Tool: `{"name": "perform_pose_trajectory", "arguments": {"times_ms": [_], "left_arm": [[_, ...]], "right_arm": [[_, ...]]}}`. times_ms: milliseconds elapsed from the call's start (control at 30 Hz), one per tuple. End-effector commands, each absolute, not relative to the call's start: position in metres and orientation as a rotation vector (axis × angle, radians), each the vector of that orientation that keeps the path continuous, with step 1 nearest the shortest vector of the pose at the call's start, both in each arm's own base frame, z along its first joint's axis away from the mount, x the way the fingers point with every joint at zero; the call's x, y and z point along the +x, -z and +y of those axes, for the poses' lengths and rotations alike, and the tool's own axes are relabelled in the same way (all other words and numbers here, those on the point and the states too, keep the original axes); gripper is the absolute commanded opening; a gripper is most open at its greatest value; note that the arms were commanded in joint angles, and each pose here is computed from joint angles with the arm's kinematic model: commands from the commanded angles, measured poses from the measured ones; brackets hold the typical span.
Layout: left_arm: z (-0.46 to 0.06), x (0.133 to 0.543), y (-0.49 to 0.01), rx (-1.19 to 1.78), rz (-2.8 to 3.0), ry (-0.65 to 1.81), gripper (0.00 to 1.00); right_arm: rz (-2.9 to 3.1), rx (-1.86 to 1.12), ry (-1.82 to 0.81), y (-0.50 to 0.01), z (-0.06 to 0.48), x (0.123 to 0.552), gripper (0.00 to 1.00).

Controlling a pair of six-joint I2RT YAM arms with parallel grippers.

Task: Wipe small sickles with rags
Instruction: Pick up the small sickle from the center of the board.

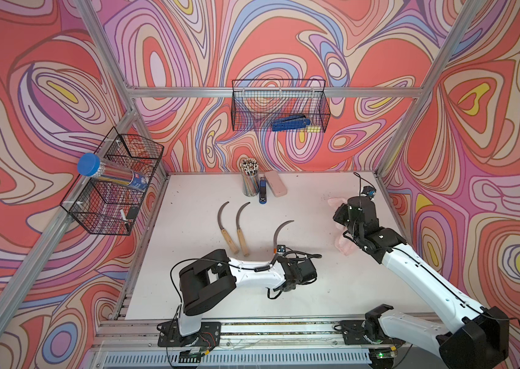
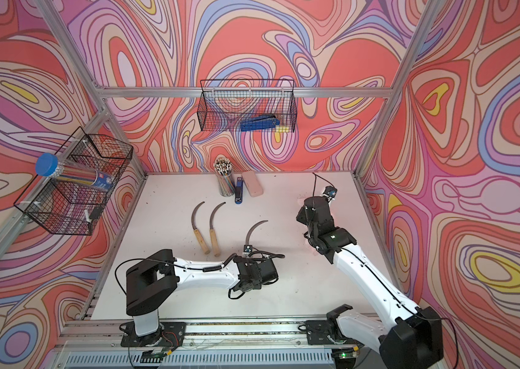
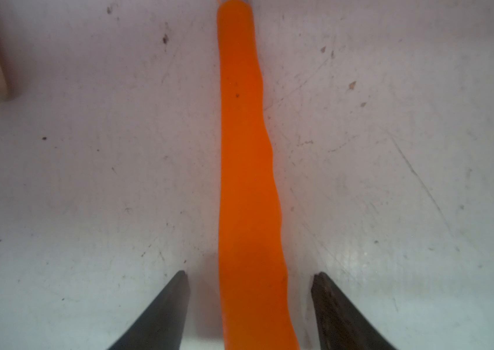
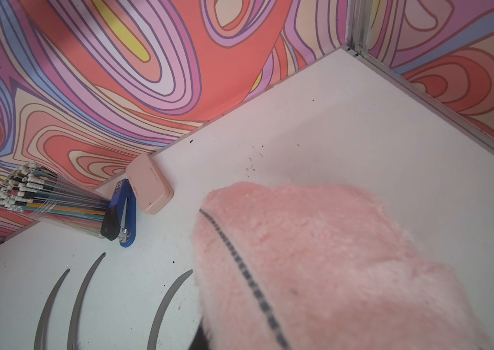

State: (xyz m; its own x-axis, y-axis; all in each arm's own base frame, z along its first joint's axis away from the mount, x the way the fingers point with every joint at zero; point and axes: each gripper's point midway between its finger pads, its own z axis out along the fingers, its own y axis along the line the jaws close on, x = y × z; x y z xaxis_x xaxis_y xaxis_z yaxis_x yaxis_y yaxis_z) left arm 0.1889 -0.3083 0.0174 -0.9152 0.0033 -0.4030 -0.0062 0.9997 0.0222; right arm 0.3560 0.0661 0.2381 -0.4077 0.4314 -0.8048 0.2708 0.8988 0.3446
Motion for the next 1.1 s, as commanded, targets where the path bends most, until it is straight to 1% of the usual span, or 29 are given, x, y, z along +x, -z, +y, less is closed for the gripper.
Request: {"name": "perform_pose_trajectory", "arguments": {"times_ms": [0, 100, 433, 733, 867, 1067], "left_arm": [[-0.299, 0.184, -0.008, -0.024, 2.746, -0.067, 0.61], [-0.296, 0.183, -0.007, -0.049, 2.745, -0.065, 0.58], [-0.296, 0.174, -0.009, -0.018, 2.641, -0.104, 0.56], [-0.289, 0.169, 0.009, -0.056, 2.631, -0.091, 0.53], [-0.282, 0.173, 0.004, -0.052, 2.603, -0.142, 0.54], [-0.285, 0.178, 0.000, -0.023, 2.586, -0.152, 0.54]], "right_arm": [[1.979, 0.508, -0.209, -0.251, 0.066, 0.361, 0.00], [1.979, 0.508, -0.211, -0.251, 0.067, 0.361, 0.00], [1.979, 0.510, -0.211, -0.252, 0.066, 0.361, 0.00], [1.983, 0.509, -0.213, -0.250, 0.067, 0.361, 0.00], [1.985, 0.509, -0.215, -0.249, 0.068, 0.361, 0.00], [1.984, 0.511, -0.208, -0.249, 0.067, 0.362, 0.00]]}}
